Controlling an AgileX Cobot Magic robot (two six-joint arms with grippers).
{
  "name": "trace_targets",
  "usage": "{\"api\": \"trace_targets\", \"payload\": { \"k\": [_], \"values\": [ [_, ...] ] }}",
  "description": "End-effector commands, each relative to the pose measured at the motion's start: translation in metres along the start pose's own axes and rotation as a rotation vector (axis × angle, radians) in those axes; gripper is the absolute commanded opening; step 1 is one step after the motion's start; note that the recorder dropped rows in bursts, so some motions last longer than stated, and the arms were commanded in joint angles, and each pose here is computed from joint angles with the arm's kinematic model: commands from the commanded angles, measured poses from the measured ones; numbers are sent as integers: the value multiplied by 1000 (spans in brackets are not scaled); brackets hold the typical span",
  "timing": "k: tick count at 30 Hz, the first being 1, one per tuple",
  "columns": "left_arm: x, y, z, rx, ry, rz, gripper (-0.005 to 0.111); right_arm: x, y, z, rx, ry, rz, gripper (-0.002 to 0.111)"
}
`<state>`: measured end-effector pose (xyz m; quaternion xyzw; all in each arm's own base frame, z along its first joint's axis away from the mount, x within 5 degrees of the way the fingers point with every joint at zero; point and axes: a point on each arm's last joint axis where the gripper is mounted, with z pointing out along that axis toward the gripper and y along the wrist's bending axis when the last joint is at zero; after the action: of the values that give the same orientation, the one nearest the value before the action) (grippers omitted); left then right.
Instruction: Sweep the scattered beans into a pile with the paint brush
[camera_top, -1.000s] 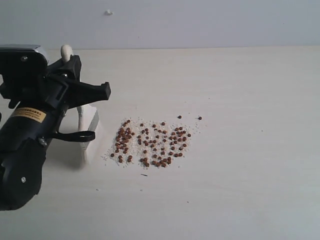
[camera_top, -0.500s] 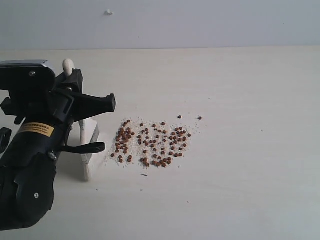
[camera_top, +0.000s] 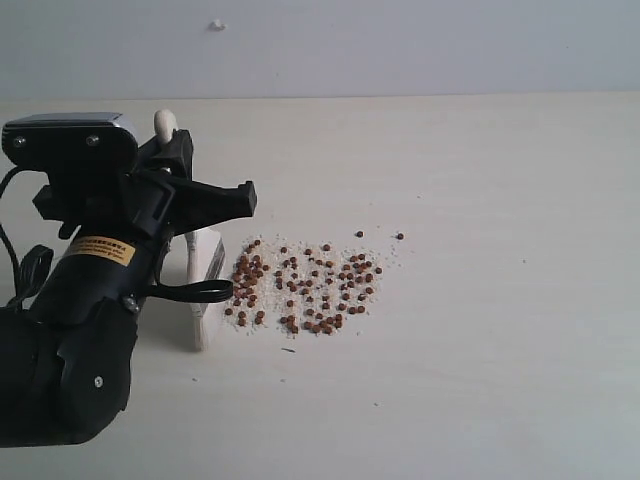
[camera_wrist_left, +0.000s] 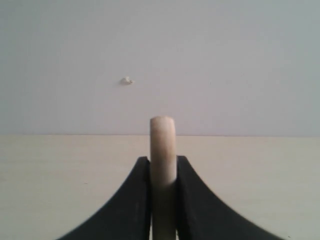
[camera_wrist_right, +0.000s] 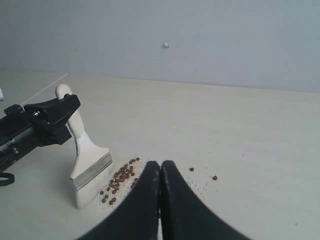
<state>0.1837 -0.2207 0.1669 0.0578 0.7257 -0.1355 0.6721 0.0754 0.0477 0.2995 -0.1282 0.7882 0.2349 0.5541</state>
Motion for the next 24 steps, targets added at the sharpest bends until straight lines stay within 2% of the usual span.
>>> {"api": "trace_targets", "payload": {
  "k": [1, 6, 24],
  "values": [
    [2, -3, 0, 18, 11, -9, 0, 1, 0, 0, -3, -3, -10, 0],
    [2, -5, 0, 37, 10, -74, 0, 1, 0, 0, -3, -3, -10, 0],
    [1, -9, 0, 77, 4, -85, 0, 1, 0, 0, -3, -3, -8, 0]
  ]
}}
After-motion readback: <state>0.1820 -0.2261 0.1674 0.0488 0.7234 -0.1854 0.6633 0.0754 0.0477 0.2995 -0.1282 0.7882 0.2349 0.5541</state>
